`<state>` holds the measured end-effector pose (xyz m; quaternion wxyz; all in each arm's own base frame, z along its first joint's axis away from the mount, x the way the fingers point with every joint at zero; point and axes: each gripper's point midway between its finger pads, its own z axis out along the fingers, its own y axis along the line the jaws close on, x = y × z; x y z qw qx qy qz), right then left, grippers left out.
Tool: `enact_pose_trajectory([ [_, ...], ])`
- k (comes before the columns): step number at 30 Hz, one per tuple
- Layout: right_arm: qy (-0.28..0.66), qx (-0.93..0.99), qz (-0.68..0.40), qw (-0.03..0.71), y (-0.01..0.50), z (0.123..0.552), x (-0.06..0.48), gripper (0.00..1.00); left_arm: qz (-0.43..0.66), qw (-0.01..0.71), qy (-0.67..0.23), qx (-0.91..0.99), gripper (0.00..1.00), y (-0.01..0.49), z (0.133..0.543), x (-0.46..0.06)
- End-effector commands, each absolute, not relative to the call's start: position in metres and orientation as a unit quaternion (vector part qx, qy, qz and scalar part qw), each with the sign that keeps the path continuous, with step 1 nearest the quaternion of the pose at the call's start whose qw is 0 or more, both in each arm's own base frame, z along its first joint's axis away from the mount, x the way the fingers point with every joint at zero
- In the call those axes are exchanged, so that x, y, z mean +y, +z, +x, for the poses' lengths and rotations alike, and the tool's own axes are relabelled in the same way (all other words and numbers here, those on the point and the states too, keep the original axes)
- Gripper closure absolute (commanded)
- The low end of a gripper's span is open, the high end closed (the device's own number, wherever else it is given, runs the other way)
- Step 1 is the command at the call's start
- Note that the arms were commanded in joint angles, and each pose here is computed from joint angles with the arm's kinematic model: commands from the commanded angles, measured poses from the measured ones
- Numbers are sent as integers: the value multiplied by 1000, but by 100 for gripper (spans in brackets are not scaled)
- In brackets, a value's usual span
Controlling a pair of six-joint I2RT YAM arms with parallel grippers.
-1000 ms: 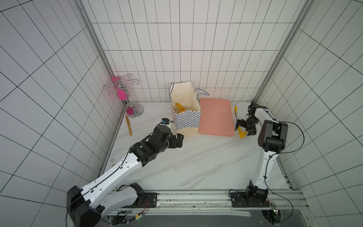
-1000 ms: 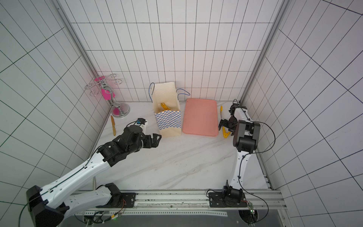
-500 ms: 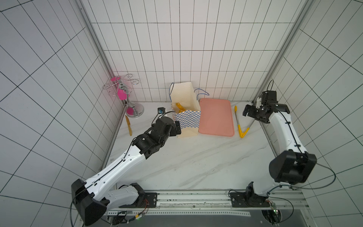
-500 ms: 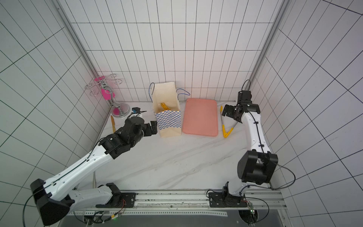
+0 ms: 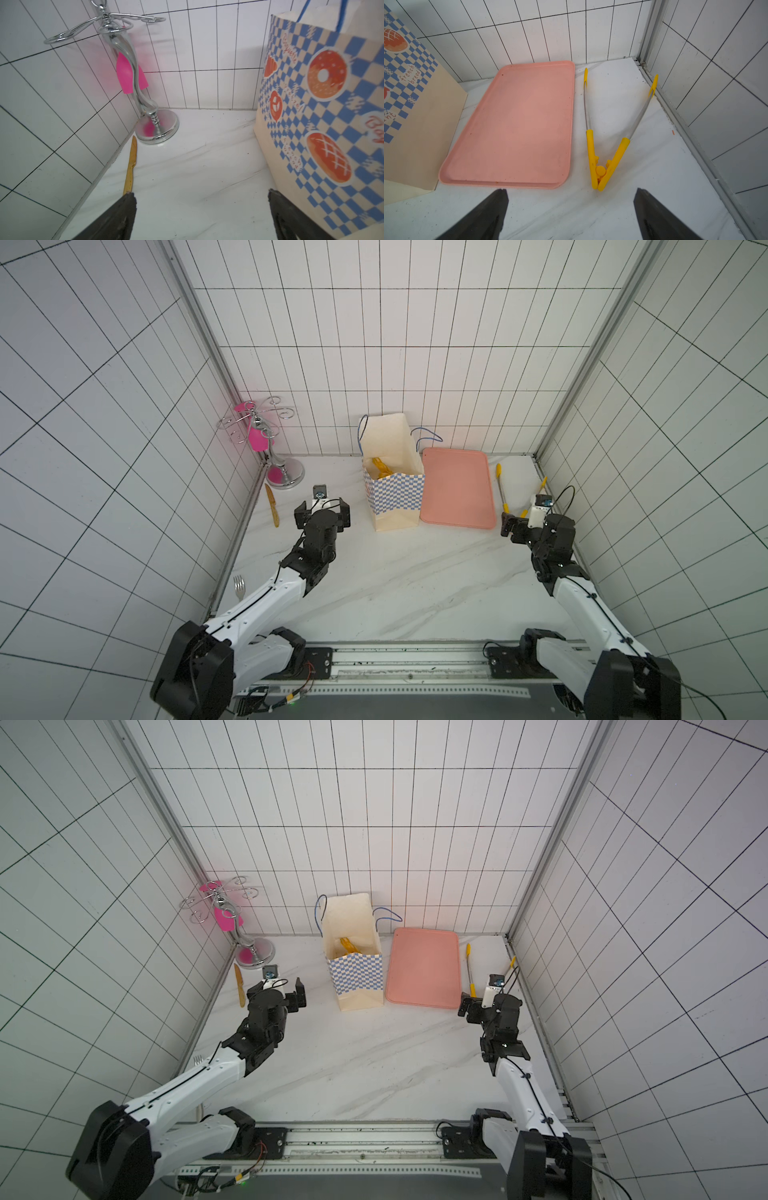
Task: Pack bread into a paper bag
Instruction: Reset both arms
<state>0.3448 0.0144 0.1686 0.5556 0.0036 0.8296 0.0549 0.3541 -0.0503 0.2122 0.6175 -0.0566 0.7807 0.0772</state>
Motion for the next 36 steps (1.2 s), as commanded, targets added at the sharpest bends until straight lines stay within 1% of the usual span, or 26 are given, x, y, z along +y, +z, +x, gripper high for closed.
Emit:
enact_pose_trajectory([
  [1, 58, 790, 6, 611, 186, 346, 12, 1, -73, 673, 39, 735, 1, 232, 354, -39],
  [4, 49, 794, -3, 606, 178, 344, 11, 1, -77, 663, 55, 743, 1, 211, 354, -18],
  [10, 32, 794, 11, 608, 162, 346, 0, 1, -87, 641, 33, 762, 1, 167, 373, 14],
  [15, 21, 787, 24, 616, 151, 353, -8, 1, -61, 632, 22, 772, 1, 142, 391, 11],
  [19, 40, 801, 15, 597, 130, 367, -5, 1, -65, 627, 32, 776, 1, 121, 402, 15],
  [21, 43, 795, -7, 606, 130, 375, -1, 1, -60, 638, 30, 767, 1, 121, 405, 14],
  [23, 33, 797, -1, 603, 127, 382, -7, 1, -59, 636, 29, 769, 1, 119, 405, 14],
  [24, 40, 804, -3, 593, 121, 385, -6, 1, -61, 632, 28, 772, 1, 119, 406, 15],
  [26, 71, 810, -47, 581, 101, 392, 9, 1, -67, 614, 12, 786, 1, 115, 412, 18],
  [27, 86, 797, -54, 595, 103, 399, 14, 1, -68, 607, 5, 792, 1, 114, 412, 19],
  [29, 67, 828, -47, 555, 94, 396, 9, 1, -70, 599, 4, 798, 1, 114, 412, 19],
  [30, 68, 814, -48, 574, 97, 401, 10, 1, -69, 603, 4, 795, 1, 115, 413, 20],
  [31, 74, 812, -43, 578, 97, 403, 9, 1, -69, 603, 4, 795, 1, 113, 412, 19],
  [32, 68, 827, -43, 556, 94, 399, 8, 1, -69, 603, 4, 795, 1, 114, 412, 20],
  [33, 68, 827, -43, 557, 93, 399, 8, 1, -70, 601, 4, 796, 1, 114, 413, 20],
  [34, 69, 813, -41, 576, 96, 402, 8, 1, -70, 600, 4, 797, 1, 114, 413, 20],
  [36, 52, 825, -41, 561, 93, 396, 7, 1, -72, 599, 5, 797, 1, 113, 414, 20],
])
